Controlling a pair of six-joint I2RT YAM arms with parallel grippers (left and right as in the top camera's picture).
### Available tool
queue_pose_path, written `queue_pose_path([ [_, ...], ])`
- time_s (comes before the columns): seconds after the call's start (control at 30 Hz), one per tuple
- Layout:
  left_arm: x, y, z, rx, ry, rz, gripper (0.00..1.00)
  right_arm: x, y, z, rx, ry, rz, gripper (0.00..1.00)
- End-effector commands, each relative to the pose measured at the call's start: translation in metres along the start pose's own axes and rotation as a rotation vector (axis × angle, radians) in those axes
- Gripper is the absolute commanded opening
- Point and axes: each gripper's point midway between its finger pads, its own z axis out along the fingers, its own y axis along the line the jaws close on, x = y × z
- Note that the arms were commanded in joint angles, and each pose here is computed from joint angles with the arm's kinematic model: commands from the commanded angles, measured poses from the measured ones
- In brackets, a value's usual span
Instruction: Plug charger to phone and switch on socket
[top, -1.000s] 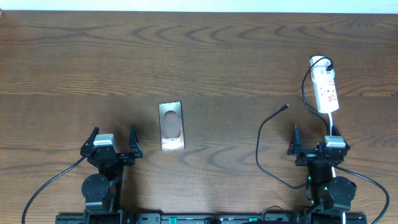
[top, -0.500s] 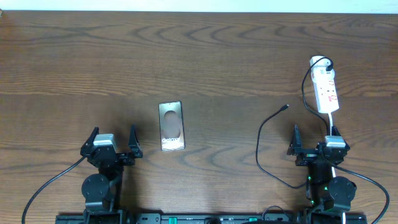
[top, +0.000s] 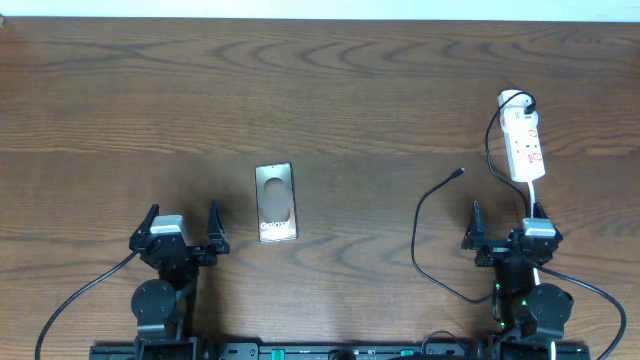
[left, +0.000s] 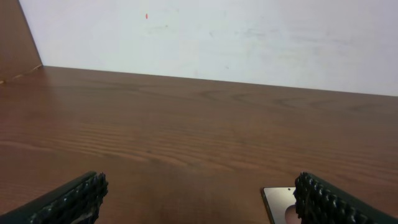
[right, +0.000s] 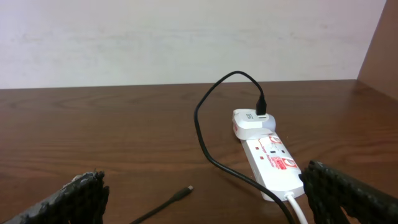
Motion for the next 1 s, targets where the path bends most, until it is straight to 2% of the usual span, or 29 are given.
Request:
queue_pose_path([
  [0.0, 0.015, 0.004, 0.001, -0.017, 0.046, 0.009, 0.98, 0.000, 0.000, 0.000, 0.002, -0.003, -0.011, 0.99],
  [0.5, 0.012, 0.003, 0.000, -0.017, 0.040, -0.028, 0.98, 0.000, 0.000, 0.000, 0.002, -0.003, -0.011, 0.99],
  [0.73, -0.008, 0.002, -0.003, -0.016, 0.014, -0.090, 0.98, 0.000, 0.000, 0.000, 0.002, -0.003, -0.011, 0.99],
  [0.97, -0.030, -0.003, -0.006, -0.003, 0.096, -0.124, 0.98, 0.000, 0.000, 0.000, 0.002, -0.003, -0.011, 0.99],
])
